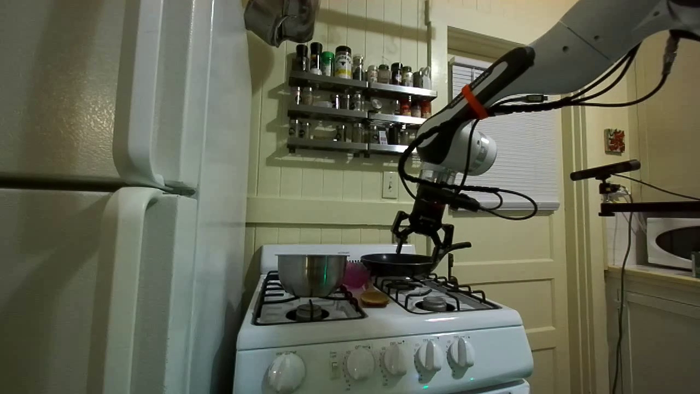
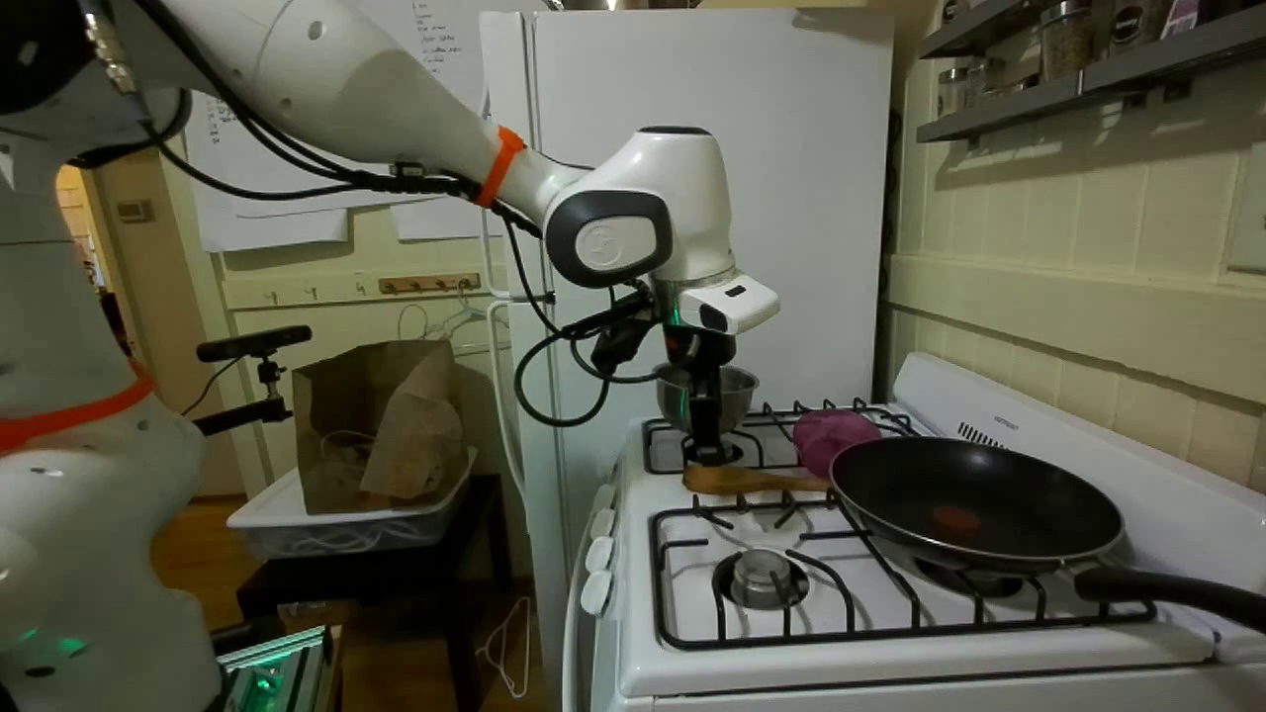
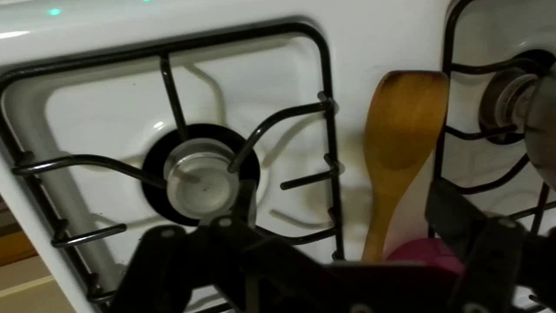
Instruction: Use the cooking stick to stir the contents of the black pan
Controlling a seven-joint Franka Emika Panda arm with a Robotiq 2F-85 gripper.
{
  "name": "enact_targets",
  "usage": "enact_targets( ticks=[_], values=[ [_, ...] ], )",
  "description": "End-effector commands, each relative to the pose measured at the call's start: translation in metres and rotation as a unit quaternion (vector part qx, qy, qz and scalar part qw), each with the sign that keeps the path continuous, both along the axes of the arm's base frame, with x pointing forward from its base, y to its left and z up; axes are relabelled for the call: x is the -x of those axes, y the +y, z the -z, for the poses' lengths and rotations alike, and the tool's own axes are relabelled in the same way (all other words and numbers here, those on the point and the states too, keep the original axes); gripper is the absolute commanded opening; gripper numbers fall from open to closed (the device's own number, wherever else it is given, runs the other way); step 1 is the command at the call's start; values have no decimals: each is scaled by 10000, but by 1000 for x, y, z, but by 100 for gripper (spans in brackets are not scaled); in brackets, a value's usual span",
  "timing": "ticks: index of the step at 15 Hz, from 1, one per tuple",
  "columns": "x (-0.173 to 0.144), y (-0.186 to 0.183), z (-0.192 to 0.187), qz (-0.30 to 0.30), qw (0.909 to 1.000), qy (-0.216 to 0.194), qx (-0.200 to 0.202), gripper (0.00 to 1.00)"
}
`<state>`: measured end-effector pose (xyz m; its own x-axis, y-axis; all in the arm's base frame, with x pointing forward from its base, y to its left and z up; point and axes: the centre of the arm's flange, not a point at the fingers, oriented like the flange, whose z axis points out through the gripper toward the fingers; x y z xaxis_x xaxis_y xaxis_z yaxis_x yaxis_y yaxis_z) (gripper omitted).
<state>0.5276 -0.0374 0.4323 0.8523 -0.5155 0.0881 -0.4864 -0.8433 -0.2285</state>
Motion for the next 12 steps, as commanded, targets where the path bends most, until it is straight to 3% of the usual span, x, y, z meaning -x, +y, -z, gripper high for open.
enact_targets(
  ticks=[1, 6, 7, 12],
  values=[
    [-45, 21, 15, 119, 9999, 106, 47, 100],
    [-69, 38, 39, 499, 9986, -84, 131, 100],
    [-56, 32, 31, 322, 9994, -10, 89, 100],
    [-64, 35, 39, 412, 9991, -47, 81, 100]
  ],
)
